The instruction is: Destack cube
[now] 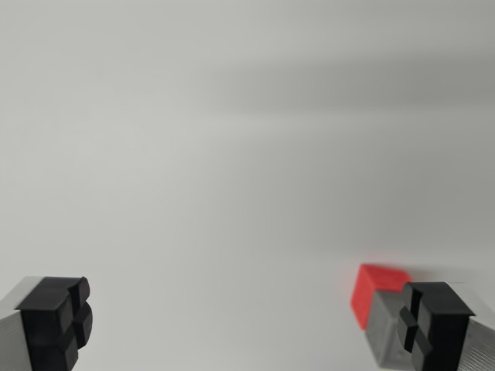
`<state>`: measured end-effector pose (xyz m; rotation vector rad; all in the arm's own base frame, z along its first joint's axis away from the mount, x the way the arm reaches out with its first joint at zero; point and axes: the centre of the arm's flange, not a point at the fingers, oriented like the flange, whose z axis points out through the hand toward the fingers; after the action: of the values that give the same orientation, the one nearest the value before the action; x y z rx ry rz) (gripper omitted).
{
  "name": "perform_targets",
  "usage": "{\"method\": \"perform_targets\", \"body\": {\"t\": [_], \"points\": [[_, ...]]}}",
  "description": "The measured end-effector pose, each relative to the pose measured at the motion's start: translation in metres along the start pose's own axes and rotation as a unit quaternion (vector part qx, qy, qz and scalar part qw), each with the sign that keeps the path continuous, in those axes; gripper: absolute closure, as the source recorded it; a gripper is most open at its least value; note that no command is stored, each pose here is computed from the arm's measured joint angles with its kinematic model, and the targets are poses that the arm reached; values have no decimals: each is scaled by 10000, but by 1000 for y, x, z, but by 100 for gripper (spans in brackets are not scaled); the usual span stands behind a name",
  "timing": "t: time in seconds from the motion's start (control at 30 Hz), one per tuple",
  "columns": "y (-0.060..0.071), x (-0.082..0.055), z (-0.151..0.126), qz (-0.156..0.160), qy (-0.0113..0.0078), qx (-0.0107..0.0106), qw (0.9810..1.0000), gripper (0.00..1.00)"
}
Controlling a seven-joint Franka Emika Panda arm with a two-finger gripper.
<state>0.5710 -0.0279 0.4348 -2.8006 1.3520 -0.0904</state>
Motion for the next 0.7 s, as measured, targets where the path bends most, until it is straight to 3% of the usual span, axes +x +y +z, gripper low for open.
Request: {"method": "perform_targets", "body": {"t": [0.7], "points": [[45, -1, 30, 154, -45, -57, 9999, 0]]}}
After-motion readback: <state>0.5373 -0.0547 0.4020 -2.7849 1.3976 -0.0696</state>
